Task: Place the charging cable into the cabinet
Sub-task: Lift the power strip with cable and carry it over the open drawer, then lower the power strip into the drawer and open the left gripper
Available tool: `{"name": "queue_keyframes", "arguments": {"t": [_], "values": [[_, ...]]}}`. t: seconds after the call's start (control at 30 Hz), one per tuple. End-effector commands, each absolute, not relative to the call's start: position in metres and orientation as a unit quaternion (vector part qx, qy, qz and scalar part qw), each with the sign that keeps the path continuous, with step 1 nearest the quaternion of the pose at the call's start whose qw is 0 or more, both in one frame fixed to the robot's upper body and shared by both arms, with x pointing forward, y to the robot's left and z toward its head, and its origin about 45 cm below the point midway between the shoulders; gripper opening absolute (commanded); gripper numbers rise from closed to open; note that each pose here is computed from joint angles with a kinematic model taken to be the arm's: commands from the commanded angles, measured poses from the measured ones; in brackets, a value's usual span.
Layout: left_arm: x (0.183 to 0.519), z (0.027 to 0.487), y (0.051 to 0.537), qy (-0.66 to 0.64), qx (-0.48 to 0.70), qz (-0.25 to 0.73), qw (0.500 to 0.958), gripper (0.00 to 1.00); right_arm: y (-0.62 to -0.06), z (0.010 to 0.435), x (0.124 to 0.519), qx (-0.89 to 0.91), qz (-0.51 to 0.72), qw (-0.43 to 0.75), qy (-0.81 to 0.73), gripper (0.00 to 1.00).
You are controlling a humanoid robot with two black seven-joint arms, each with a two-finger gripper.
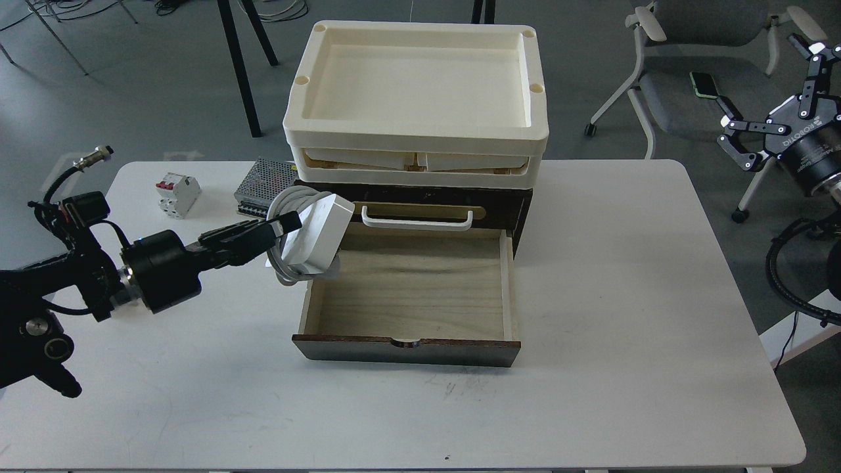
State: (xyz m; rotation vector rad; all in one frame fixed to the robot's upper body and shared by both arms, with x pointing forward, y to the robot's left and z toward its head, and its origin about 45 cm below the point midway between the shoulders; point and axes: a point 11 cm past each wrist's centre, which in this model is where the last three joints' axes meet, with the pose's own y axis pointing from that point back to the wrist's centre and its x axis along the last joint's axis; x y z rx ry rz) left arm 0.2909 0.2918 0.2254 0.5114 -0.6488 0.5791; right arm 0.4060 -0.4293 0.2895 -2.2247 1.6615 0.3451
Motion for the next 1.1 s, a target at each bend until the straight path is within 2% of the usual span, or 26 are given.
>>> {"name": "queue_keyframes", "arguments": {"t": [0.0,0.33,0.7,0.83,1.07], "values": [[0.279,0.206,0.278,-0.286,0.232,0.275,0.888,0.00,-0.433,0.286,0.404,-0.781,0.123,0.168,0.589,1.00],[0.275,0.192,0.234,-0.265,0.183,0.264,0.909,0.00,-0.433,0.282,0.401,-0.780,0.128,0.164,0.590,1.00],[0.293,0.140,0.232,-0.227,0.217,0.281,0.907,0.00,-0.435,0.276,0.398,-0.778,0.132,0.161,0.593,1.00],[0.298,0.130,0.238,-0.224,0.231,0.289,0.902,0.00,-0.437,0.272,0.396,-0.776,0.136,0.160,0.595,1.00],[0.295,0.126,0.216,-0.215,0.210,0.283,0.911,0.00,-0.437,0.270,0.394,-0.775,0.138,0.159,0.596,1.00]]}}
